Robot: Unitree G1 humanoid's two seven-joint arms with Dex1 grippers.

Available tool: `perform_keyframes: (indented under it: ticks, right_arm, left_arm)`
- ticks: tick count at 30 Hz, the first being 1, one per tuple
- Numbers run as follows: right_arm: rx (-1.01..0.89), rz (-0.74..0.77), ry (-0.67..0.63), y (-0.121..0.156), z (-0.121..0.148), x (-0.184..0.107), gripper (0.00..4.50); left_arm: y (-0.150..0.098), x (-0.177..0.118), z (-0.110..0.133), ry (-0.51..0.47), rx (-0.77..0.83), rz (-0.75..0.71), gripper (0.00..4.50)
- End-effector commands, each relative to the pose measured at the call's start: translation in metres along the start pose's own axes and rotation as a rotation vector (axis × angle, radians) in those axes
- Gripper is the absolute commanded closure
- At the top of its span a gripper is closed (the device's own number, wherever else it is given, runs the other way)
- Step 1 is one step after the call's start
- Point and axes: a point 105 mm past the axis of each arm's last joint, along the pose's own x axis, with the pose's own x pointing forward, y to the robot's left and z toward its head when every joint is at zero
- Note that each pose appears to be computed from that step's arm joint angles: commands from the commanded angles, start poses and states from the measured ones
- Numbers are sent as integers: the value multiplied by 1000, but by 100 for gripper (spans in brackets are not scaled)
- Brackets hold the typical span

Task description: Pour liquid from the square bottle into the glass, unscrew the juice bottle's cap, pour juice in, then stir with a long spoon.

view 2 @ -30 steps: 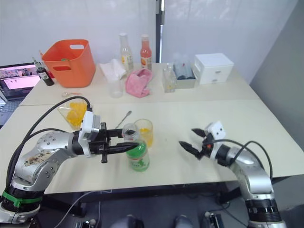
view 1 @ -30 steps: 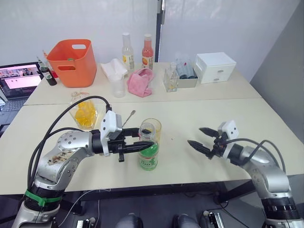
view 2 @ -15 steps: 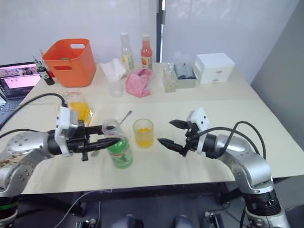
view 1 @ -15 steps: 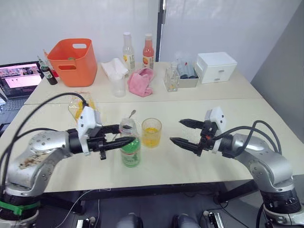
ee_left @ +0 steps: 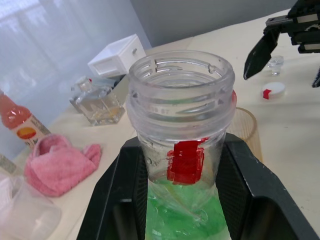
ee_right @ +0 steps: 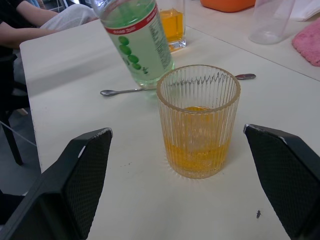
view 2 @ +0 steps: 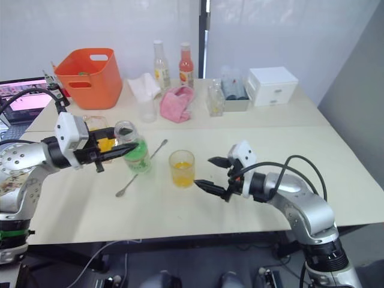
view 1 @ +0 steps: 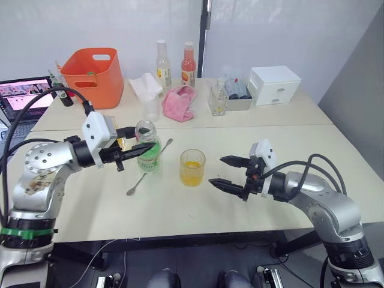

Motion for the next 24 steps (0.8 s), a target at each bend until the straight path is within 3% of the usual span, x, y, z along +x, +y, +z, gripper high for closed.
perform_keyframes:
  ticks: [1, 11, 24]
  right_arm:
    - [-42, 10, -30, 6, 15, 0, 4]
    - [-30, -21, -50, 10, 18, 3, 4]
    - [-14, -42, -76, 16, 22, 5, 4]
  left_arm:
    - [13, 16, 7, -35, 170, 32, 305]
    - [18, 63, -8, -91, 470, 50, 305]
    - [11, 82, -14, -125, 716, 29, 305]
